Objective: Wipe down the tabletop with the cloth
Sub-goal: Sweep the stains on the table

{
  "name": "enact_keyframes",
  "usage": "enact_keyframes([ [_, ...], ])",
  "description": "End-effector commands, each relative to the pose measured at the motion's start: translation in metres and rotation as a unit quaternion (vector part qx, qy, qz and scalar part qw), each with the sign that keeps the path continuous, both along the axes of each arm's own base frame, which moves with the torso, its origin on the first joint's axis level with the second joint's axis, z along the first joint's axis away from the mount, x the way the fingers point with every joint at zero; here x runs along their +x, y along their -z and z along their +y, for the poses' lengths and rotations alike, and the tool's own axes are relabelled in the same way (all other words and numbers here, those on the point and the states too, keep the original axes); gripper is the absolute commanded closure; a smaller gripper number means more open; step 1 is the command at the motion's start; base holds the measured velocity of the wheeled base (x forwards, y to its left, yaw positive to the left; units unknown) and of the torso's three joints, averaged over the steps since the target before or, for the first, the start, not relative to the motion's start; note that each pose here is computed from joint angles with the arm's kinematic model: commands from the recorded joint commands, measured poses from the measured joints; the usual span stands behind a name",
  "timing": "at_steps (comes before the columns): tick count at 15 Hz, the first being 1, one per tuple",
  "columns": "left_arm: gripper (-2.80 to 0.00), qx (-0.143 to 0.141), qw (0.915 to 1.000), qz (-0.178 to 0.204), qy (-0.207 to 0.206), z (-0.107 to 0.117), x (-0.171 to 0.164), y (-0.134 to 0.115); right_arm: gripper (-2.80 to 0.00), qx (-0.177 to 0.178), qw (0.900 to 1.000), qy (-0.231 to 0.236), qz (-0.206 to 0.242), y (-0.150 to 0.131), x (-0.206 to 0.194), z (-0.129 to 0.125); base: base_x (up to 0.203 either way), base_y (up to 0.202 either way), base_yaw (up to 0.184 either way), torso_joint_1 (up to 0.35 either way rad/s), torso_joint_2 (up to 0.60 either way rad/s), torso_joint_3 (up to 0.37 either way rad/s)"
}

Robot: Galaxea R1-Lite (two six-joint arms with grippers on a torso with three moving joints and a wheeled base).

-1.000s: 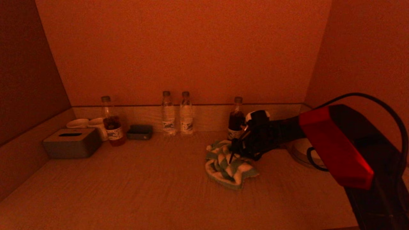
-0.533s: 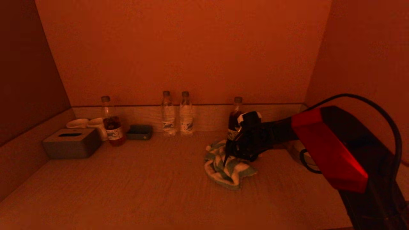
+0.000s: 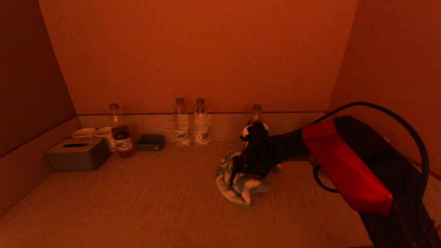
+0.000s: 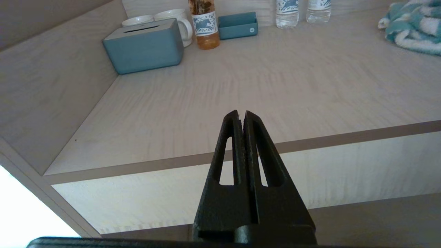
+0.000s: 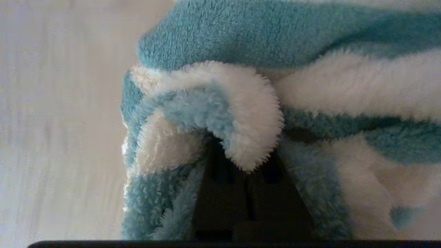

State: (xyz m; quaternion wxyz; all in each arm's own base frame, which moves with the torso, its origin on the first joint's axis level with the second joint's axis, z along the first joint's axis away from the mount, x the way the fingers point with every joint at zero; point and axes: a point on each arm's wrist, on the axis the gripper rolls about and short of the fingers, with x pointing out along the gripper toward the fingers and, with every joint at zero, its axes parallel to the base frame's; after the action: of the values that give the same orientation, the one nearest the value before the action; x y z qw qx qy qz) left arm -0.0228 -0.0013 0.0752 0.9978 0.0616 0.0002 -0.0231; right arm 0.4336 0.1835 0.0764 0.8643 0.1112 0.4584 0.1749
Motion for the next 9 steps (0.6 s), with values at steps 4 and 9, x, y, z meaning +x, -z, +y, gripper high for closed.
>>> enact_keyframes([
  [4,0.0,0.0,1.0,0.0,0.001,0.0,0.0,0.0,0.0,-0.017,1.0,-0.01,0.023,0.007,-0.015,0.0,0.0,0.0,0.0,0.0,0.0,0.0],
  [9,0.0,0.0,1.0,0.0,0.0,0.0,0.0,0.0,0.0,-0.053,0.997,0.017,0.045,0.01,-0.034,-0.03,0.0,0.0,0.0,0.0,0.0,0.0],
])
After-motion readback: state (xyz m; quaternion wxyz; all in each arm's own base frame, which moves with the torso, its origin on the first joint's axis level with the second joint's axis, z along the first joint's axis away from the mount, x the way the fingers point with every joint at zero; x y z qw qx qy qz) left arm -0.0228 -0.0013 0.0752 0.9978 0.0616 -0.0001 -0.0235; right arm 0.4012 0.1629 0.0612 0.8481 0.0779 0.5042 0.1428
